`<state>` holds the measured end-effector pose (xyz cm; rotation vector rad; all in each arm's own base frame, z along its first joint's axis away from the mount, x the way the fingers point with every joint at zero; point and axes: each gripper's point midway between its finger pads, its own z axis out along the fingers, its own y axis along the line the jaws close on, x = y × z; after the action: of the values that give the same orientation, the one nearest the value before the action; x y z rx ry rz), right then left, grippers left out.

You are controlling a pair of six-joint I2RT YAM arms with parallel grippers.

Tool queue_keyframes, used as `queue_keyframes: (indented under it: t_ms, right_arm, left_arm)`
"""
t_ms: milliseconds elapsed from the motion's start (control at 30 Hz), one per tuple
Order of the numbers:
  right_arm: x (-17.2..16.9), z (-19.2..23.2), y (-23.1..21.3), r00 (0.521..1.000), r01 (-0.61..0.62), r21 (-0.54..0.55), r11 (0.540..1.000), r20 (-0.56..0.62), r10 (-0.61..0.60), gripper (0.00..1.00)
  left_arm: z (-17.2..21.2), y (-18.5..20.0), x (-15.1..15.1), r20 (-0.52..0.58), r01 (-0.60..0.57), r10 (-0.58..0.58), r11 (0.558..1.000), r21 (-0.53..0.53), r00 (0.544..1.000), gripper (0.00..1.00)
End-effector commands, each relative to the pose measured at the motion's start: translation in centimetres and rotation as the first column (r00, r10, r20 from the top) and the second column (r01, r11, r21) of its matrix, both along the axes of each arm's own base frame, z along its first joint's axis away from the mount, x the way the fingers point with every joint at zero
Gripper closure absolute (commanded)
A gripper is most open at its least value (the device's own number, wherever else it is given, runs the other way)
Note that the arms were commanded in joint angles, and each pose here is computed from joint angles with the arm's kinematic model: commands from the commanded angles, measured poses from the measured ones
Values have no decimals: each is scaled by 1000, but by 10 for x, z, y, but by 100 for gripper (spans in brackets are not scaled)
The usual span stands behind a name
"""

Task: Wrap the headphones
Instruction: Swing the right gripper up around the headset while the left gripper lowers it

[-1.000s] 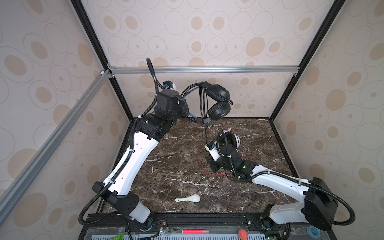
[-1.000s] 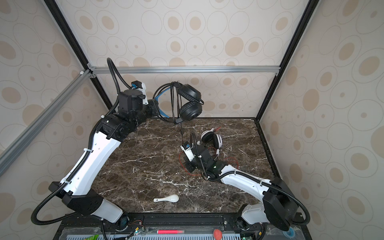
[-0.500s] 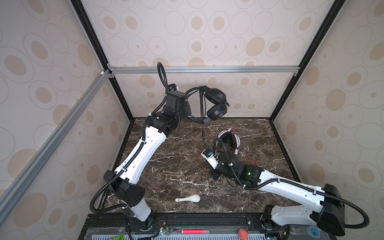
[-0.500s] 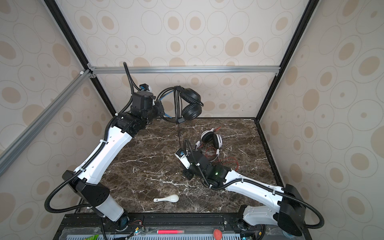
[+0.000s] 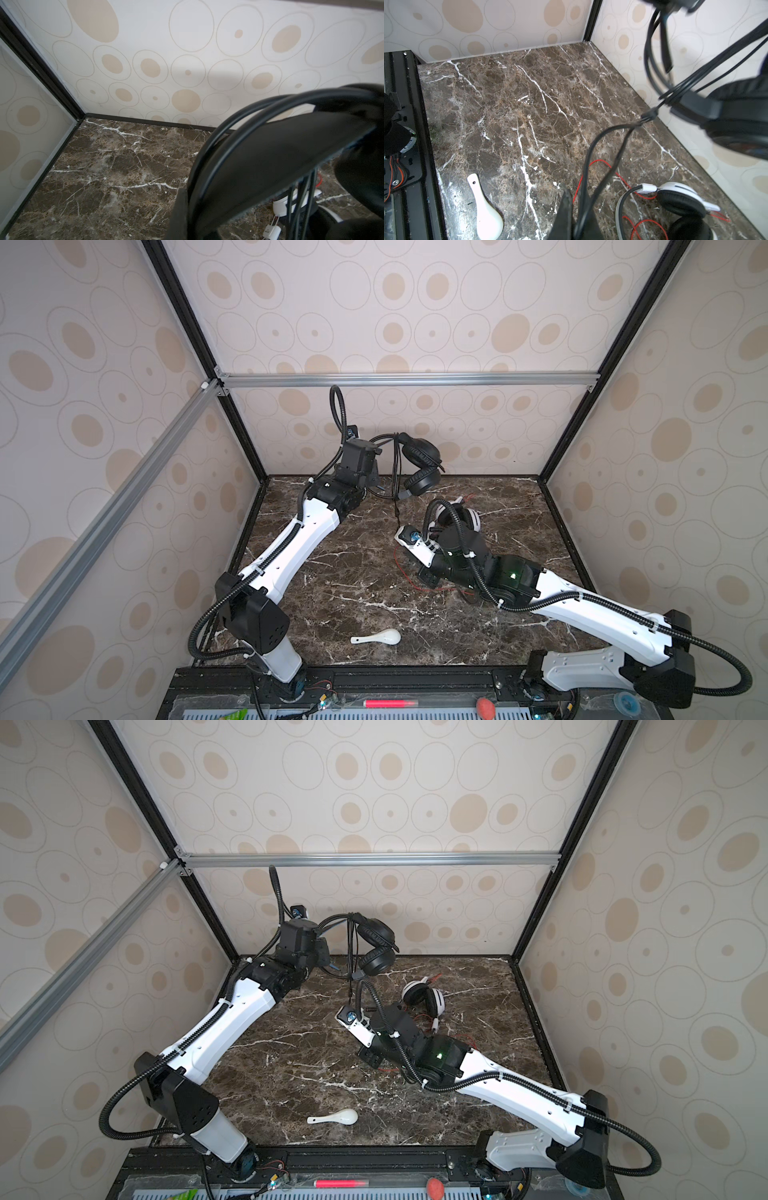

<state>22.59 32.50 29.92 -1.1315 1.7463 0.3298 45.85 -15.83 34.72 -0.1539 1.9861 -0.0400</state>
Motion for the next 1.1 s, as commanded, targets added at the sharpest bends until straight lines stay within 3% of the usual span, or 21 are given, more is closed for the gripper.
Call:
queue_keyframes:
  t_ms: [0, 200, 467, 733, 1067]
  right_arm:
    - [3, 9, 1, 998, -37, -74, 997, 55, 42, 100]
    - [34, 44, -9, 997, -8, -64, 998, 79, 13, 100]
    - [68, 60, -14, 993, 25, -166, 986, 118, -5, 100]
    - [94, 71, -20, 986, 74, -236, 969, 161, -36, 100]
    - [115, 67, -21, 968, 96, -399, 912, 252, 8, 100]
  left_arm:
    - [48, 15, -7, 154, -44, 49, 998, -39, 987, 100]
    - [18, 16, -25, 91, -18, 12, 997, 73, 996, 100]
    - [-19, 6, -51, -2, 101, -103, 979, 174, 995, 100]
    - [-47, -8, -70, -111, 263, -244, 939, 221, 963, 100]
    - [-72, -13, -89, -179, 360, -326, 908, 215, 928, 100]
